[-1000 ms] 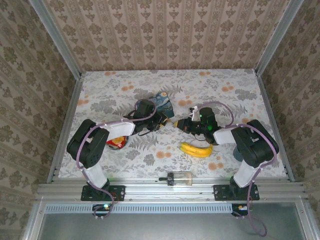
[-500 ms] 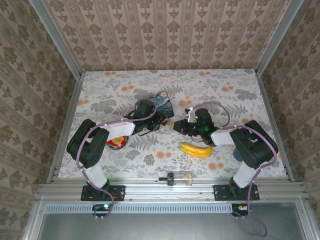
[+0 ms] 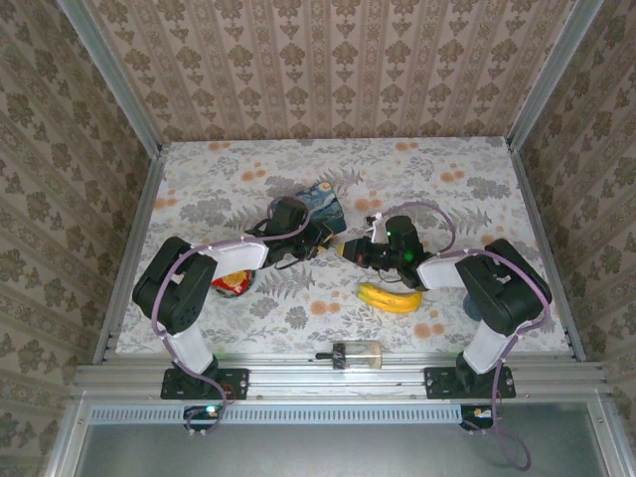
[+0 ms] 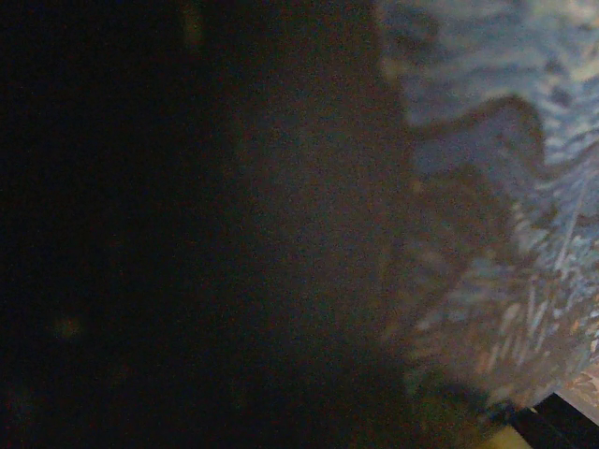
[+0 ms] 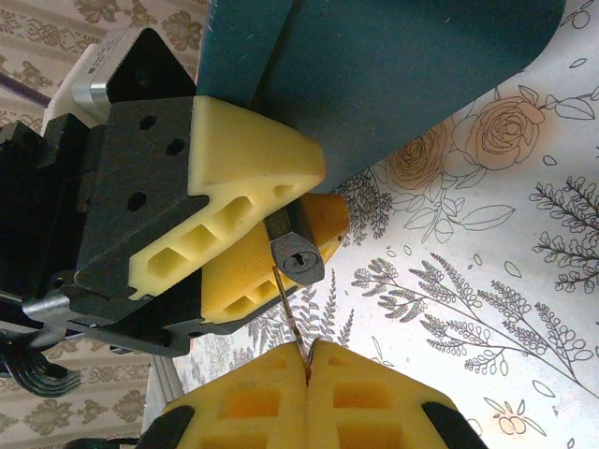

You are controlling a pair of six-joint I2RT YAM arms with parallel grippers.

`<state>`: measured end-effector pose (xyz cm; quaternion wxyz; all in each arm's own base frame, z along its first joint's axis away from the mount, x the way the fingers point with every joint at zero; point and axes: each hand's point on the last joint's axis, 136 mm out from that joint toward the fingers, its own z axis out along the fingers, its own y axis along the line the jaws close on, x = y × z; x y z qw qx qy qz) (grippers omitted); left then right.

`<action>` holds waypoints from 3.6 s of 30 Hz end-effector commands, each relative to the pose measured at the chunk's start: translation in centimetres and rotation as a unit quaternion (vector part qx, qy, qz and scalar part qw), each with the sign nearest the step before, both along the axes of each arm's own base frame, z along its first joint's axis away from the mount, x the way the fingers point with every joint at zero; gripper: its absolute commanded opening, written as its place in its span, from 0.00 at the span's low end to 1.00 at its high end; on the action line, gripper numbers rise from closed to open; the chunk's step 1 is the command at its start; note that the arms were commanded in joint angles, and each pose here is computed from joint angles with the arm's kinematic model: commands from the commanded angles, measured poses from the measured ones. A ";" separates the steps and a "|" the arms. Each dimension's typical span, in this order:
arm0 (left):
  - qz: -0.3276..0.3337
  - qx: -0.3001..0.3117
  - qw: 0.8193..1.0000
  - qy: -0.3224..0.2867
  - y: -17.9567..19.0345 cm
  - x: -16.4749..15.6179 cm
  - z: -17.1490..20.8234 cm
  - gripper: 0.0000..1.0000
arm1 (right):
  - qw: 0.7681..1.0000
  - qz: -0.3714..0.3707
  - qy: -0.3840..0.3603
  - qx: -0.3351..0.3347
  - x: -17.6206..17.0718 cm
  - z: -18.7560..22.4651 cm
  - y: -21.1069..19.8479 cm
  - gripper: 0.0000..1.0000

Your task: Unlock a padlock with a key

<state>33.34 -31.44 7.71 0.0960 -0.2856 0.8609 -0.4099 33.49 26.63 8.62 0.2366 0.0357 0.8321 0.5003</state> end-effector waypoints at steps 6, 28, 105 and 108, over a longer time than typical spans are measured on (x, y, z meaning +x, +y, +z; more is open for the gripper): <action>0.001 -0.012 0.997 0.073 -0.1 -1.9 -1.5 0.00 | 1.000 -0.021 -0.011 -0.005 0.3 0.0 -0.4 0.00; -0.002 -0.017 0.997 0.072 -0.3 -1.6 -1.5 0.00 | 1.000 -0.023 -0.015 -0.011 0.0 0.3 -0.7 0.00; -0.059 -0.035 0.995 0.071 -2.7 -5.0 -3.0 0.00 | 0.995 0.078 -0.005 0.066 5.4 2.1 1.4 0.00; -0.062 -0.037 0.995 0.070 -2.8 -5.1 -2.8 0.00 | 0.993 0.094 -0.016 0.068 5.6 2.4 1.7 0.00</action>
